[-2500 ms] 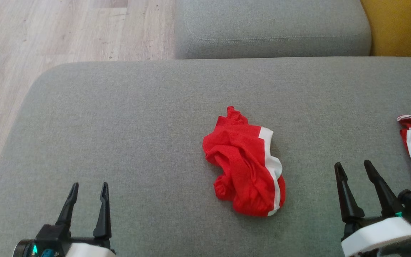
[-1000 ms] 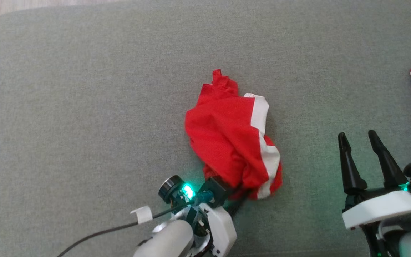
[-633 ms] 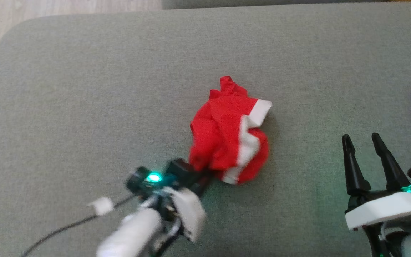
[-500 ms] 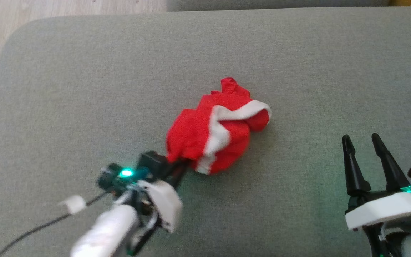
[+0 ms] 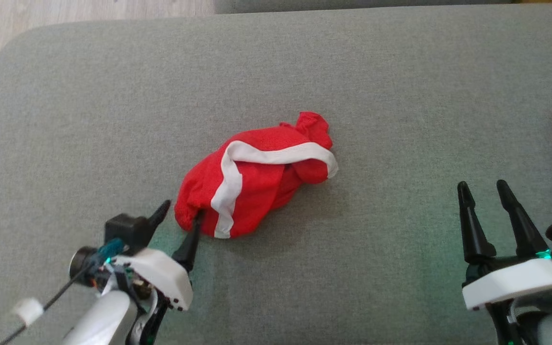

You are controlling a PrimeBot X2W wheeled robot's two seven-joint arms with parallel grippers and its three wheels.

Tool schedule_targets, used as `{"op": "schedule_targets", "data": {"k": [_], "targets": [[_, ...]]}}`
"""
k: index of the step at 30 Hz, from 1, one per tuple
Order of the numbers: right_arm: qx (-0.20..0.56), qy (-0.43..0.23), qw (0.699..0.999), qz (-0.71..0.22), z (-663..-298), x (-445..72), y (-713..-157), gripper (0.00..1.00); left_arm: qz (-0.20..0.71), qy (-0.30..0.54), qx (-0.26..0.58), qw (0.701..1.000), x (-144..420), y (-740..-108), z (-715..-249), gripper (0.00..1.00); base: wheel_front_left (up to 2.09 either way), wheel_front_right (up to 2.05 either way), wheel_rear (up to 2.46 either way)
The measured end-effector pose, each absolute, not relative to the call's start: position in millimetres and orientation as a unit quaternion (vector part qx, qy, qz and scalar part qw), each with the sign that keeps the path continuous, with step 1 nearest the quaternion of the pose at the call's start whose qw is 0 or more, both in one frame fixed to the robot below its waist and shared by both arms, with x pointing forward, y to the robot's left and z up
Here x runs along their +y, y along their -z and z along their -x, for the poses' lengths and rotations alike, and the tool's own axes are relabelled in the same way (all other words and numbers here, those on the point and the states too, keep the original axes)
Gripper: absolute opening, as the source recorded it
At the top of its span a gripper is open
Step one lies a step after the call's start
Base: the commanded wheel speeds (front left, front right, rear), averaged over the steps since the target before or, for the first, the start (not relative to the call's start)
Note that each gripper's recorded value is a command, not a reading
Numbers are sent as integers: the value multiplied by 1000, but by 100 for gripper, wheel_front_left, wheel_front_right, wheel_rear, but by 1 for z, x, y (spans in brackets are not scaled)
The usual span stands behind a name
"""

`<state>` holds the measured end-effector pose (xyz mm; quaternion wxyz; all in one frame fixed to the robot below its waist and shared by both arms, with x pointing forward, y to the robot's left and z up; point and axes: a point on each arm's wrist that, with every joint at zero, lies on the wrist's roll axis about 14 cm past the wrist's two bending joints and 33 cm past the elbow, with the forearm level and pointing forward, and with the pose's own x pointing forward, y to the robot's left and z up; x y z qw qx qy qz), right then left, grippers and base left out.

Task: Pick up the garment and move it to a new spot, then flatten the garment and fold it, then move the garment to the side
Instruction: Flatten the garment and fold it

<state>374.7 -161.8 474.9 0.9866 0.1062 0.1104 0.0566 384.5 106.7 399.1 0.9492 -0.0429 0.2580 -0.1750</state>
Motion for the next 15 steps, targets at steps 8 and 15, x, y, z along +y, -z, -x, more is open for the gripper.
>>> {"op": "schedule_targets", "data": {"k": [8, 15], "targets": [[90, -61, 989, -105, -373, -161, -489, 100, 87, 65, 158, 981, 144, -418, -383, 100, 0, 0, 0], [71, -74, 990, -93, -375, -154, -504, 100, 36, -1, 44, 998, 176, -468, -391, 100, 0, 0, 0]]}}
